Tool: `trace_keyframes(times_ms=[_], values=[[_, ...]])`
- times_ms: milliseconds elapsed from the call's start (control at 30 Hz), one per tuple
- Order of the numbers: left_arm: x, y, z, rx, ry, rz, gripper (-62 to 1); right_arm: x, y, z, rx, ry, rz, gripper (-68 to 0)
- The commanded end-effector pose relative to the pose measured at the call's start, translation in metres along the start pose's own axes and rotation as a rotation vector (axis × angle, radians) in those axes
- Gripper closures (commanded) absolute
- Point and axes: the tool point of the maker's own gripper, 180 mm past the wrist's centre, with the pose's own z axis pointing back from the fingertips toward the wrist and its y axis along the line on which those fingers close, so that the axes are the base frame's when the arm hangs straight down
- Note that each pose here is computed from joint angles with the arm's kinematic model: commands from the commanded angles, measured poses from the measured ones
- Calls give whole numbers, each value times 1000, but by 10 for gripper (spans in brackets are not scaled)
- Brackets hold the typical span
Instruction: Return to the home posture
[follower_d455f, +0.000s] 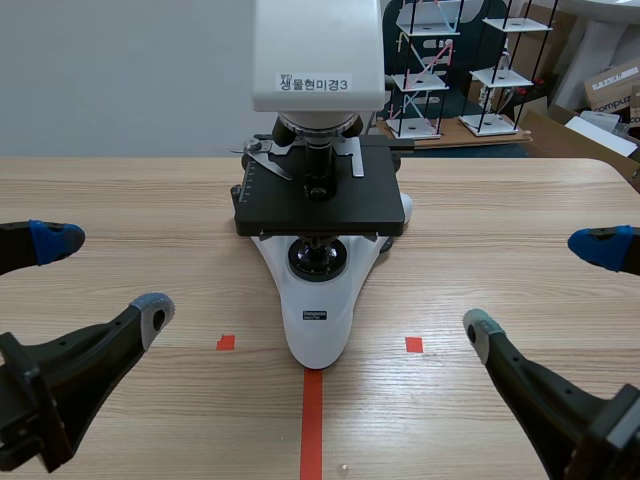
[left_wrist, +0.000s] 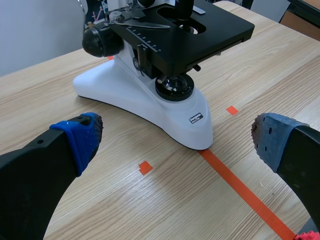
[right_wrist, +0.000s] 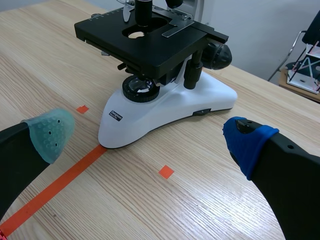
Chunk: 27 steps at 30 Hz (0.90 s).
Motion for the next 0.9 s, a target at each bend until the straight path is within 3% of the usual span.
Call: trace_keyframes(times_ms=[0,867], values=[[8,-4,-1,-9,-30,8,-623,5,-3,-2,-5,-28,-5,-671],[8,-4,-1,-9,-30,8,-623,7,-3,-2,-6,-36,-5,-671]])
